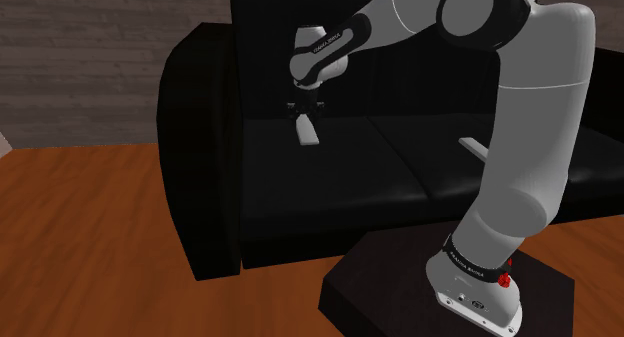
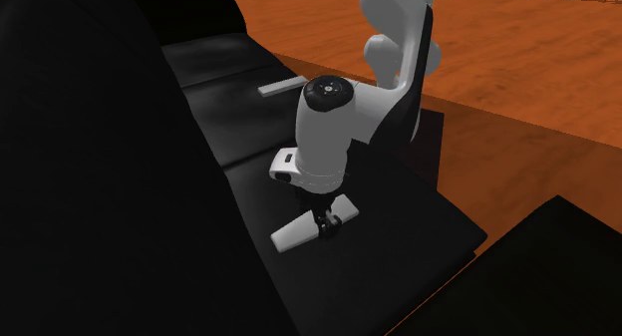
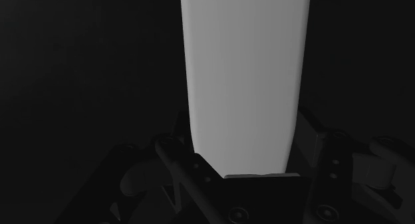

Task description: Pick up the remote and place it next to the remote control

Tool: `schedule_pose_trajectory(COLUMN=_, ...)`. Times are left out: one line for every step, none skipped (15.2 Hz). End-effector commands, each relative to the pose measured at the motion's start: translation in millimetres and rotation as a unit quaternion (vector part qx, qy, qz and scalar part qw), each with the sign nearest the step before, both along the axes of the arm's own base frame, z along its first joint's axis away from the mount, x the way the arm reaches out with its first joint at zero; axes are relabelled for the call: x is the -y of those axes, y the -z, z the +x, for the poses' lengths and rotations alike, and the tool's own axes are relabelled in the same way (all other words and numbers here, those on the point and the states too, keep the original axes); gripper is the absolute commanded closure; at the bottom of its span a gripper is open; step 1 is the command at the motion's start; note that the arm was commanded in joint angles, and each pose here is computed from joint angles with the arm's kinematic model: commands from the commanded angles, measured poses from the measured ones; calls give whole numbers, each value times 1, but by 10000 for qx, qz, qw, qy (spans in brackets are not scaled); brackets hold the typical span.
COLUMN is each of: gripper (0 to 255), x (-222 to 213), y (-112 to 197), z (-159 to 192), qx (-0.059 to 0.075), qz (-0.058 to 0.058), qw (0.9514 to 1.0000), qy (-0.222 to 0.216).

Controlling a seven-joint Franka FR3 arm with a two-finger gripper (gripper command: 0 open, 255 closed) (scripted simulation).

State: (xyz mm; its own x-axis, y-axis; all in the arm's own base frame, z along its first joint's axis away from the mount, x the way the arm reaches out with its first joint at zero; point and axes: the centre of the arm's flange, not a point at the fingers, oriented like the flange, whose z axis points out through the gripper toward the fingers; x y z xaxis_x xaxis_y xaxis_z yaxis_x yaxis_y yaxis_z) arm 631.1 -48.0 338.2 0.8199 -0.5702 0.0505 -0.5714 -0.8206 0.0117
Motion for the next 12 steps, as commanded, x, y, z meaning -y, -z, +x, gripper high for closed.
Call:
schedule_pose_trajectory(gripper=255, x=1, y=-10, z=0, qx=1, qz=0, qw=10000, qy=0)
schedule_pose_trajectory(gripper=255, x=1, y=-16, z=0, qx=1, qz=0, qw=10000, qy=0)
schedule_pose_trajectory(gripper=255, x=1, y=-21, z=0, qx=1, qz=0, qw=10000, qy=0)
schedule_pose_trajectory(gripper=255, x=1, y=-26, z=0, qx=1, qz=0, qw=10000, qy=0)
schedule_pose_trajectory(gripper=255, x=1, y=-31, z=0, qx=1, qz=0, qw=10000, qy=0)
schedule_pose_trajectory(gripper=255, x=1, y=-37, z=0, qx=1, qz=0, qw=10000, qy=0)
schedule_pose_trajectory(gripper=255, x=1, y=-42, z=0, qx=1, qz=0, qw=10000, qy=0)
schedule_pose_trajectory(gripper=255, x=1, y=-47, z=0, qx=1, qz=0, qw=10000, qy=0)
schedule_pose_trajectory(gripper=255, x=1, y=-53, z=0, qx=1, qz=0, qw=10000, qy=0)
schedule_pose_trajectory(gripper=255, x=1, y=-58, z=0, qx=1, qz=0, qw=10000, qy=0)
schedule_pose_trajectory(gripper=255, x=1, y=-63, z=0, qx=1, qz=0, qw=10000, qy=0)
schedule_pose_trajectory(gripper=255, x=1, y=-68, z=0, qx=1, qz=0, qw=10000, qy=0)
